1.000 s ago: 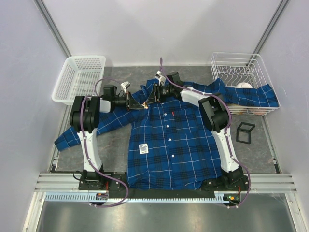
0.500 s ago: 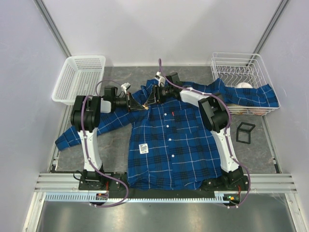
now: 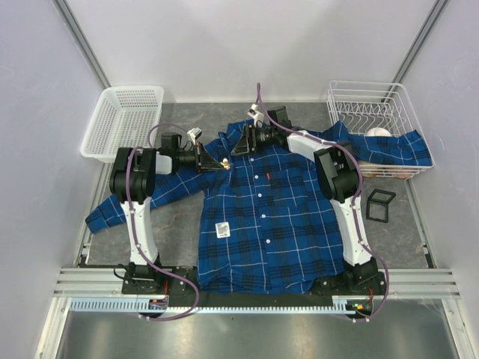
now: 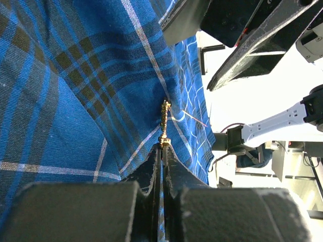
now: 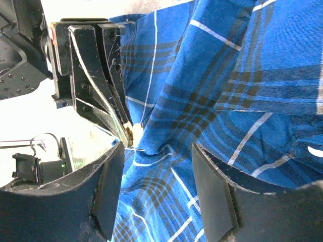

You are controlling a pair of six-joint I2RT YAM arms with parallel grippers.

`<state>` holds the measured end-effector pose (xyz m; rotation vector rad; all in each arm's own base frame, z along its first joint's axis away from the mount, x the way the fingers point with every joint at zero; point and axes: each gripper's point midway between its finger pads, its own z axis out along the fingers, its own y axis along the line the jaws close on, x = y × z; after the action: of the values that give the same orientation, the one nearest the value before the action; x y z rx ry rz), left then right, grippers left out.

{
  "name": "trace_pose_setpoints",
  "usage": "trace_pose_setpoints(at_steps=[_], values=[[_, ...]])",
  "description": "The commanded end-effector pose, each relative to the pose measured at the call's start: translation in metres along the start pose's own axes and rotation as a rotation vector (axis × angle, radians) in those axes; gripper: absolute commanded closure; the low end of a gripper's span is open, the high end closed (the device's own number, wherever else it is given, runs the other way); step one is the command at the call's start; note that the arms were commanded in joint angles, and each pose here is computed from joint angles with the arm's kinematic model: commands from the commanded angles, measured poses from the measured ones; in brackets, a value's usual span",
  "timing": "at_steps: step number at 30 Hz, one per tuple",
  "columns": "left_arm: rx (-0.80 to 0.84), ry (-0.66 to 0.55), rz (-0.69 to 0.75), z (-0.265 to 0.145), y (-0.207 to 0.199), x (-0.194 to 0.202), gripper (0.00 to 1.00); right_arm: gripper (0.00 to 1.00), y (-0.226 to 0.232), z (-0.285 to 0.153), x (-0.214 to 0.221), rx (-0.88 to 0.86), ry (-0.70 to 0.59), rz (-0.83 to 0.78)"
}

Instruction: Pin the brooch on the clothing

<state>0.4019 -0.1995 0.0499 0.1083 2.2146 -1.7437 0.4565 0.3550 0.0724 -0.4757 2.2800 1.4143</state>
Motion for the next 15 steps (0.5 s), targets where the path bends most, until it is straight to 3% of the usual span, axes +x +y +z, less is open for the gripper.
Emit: trace_pose_setpoints(at_steps=[1, 15], values=[[0.035, 0.008, 0.044, 0.000, -0.007, -0.007, 0.98, 0.37, 0.022, -0.001, -0.004, -0.059, 0.000, -0.097], [0.033, 0.008, 0.043, 0.001, -0.007, -0.007, 0.98, 0.43, 0.020, 0.008, 0.006, -0.058, 0.023, -0.102]])
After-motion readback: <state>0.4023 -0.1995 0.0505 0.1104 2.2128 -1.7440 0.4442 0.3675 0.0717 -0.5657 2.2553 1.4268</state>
